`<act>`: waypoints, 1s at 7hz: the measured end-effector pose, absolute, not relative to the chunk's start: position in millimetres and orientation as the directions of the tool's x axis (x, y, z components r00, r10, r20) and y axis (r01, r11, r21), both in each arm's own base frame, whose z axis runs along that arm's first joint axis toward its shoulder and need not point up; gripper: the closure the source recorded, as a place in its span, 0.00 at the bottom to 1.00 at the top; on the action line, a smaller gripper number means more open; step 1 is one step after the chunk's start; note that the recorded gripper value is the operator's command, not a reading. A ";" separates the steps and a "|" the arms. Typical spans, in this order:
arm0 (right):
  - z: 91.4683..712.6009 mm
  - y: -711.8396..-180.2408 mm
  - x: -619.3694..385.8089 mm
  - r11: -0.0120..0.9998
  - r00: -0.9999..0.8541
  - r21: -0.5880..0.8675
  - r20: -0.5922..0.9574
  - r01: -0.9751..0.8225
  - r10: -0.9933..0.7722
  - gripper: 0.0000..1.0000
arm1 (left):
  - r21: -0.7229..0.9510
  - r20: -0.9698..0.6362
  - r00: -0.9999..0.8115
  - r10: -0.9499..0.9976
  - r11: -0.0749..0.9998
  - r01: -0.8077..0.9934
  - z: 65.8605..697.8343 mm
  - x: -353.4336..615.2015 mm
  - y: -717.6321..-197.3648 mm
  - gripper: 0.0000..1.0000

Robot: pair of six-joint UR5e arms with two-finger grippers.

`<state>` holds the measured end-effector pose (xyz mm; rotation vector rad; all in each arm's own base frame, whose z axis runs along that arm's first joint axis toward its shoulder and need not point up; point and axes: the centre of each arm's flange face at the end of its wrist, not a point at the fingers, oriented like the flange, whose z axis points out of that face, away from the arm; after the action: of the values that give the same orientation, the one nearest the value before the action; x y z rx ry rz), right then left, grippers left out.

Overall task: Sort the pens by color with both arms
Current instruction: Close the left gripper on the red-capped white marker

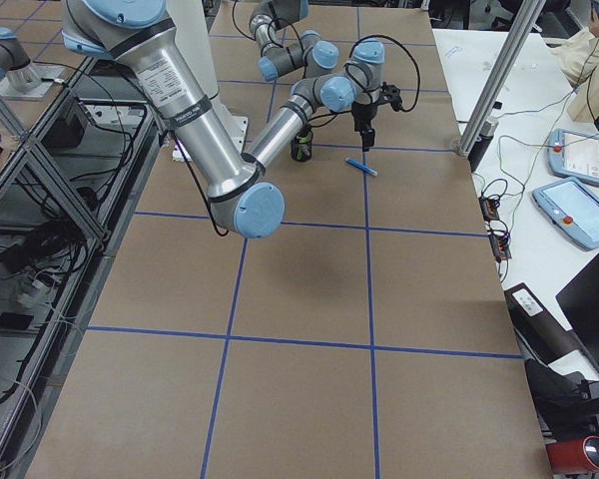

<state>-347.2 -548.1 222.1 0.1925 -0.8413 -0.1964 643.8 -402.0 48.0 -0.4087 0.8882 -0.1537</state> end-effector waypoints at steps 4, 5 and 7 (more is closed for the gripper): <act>222.3 -548.2 -347.0 0.965 0.651 0.245 0.718 0.096 -0.247 0.01 | -0.408 -0.721 0.626 -0.298 0.912 -0.036 47.9 644.0 -403.1 0.54; 222.4 -548.3 -347.1 0.965 0.651 0.245 0.718 0.096 -0.247 0.01 | -0.410 -0.718 0.629 -0.299 0.911 -0.034 49.8 645.0 -403.6 0.54; 222.3 -548.1 -347.2 0.965 0.651 0.245 0.718 0.096 -0.247 0.01 | -0.413 -0.713 0.633 -0.301 0.910 -0.032 51.8 646.0 -404.2 0.60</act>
<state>-347.2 -548.1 222.3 0.1917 -0.8407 -0.1961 646.0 -404.2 51.8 -0.4113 0.8784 -0.1593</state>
